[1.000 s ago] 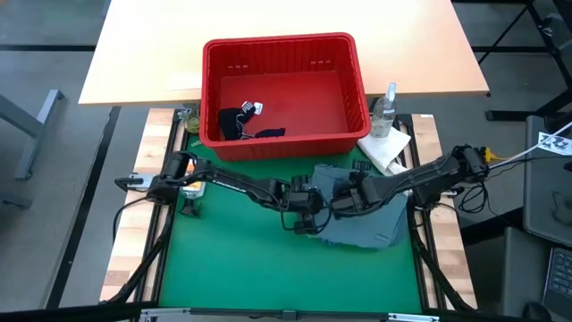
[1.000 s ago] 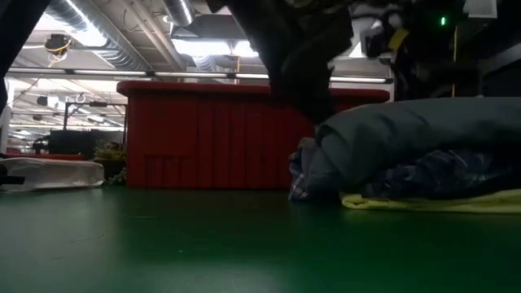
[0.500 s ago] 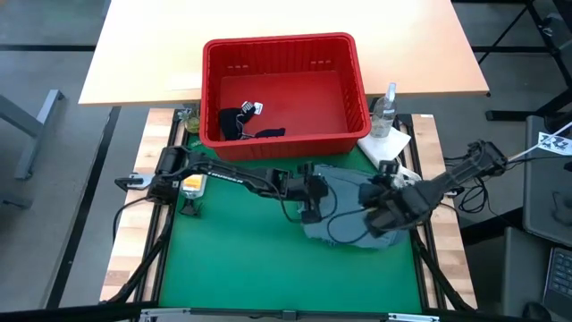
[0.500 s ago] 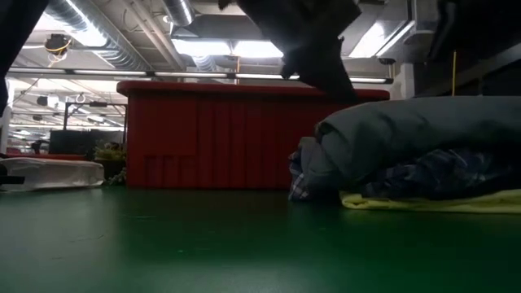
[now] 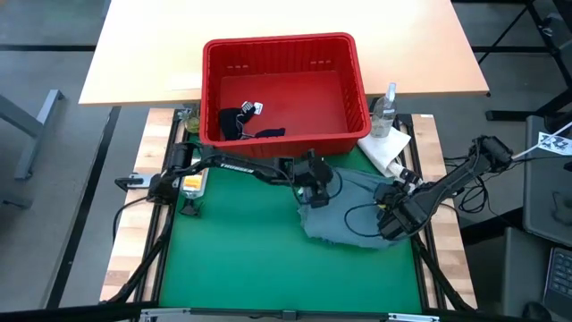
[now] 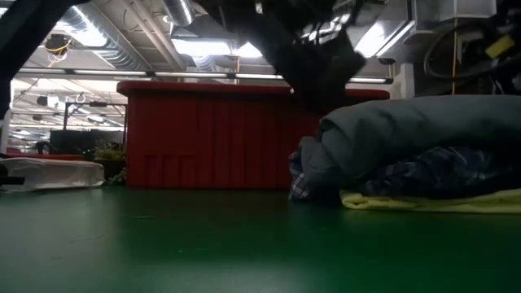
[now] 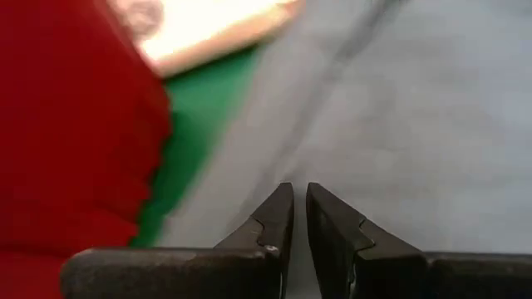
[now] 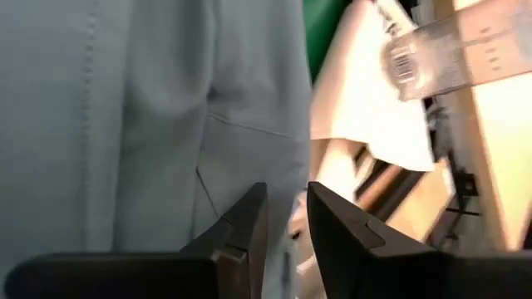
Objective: Fold Laundry from Bin
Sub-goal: Fold the blue pants on top of the blue shirt
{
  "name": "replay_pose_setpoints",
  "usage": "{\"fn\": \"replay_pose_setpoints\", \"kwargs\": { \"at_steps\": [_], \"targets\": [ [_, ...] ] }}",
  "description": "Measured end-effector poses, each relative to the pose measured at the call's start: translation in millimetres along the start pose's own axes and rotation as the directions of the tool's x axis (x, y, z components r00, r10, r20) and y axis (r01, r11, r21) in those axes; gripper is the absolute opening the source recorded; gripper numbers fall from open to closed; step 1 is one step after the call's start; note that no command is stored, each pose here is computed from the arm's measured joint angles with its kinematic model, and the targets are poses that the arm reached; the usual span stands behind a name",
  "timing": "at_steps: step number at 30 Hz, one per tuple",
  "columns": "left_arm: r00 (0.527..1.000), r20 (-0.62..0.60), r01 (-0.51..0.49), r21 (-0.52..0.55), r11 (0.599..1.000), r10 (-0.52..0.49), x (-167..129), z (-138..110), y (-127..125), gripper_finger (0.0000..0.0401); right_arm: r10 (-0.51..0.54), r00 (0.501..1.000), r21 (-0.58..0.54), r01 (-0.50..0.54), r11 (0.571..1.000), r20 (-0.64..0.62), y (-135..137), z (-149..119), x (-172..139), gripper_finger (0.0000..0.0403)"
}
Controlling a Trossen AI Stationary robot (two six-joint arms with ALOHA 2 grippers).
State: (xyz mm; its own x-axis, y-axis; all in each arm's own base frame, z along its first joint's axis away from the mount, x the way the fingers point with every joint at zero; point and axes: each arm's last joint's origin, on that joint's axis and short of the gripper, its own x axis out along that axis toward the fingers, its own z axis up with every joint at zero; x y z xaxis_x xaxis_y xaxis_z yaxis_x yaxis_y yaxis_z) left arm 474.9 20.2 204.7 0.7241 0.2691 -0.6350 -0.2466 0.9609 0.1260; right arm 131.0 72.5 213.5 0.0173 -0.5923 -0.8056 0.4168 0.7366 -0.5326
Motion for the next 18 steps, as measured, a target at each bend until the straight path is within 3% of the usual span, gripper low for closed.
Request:
{"fn": "replay_pose_setpoints", "kwargs": {
  "at_steps": [3, 8, 18],
  "targets": [
    [0.998, -0.040, -0.051, -0.027, 0.998, 0.050, 15.2, -8.7, 16.0, 0.0034, 0.001, 1.000, 0.024, -0.001, 1.000, 0.001, 4.0, -5.8, 12.7, 0.0088],
    [0.995, -0.094, -0.050, -0.108, 0.993, 0.040, 34.4, -22.2, 32.2, 0.0034, 0.015, 1.000, 0.027, -0.014, 1.000, -0.021, 5.1, -2.7, 16.1, 0.0088],
    [0.991, -0.125, -0.065, -0.101, 0.993, 0.052, 38.8, -27.7, 35.8, 0.0031, 0.037, 0.990, 0.003, -0.036, 0.999, -0.134, 0.0, 4.5, 23.2, 0.0088]
  ]
}}
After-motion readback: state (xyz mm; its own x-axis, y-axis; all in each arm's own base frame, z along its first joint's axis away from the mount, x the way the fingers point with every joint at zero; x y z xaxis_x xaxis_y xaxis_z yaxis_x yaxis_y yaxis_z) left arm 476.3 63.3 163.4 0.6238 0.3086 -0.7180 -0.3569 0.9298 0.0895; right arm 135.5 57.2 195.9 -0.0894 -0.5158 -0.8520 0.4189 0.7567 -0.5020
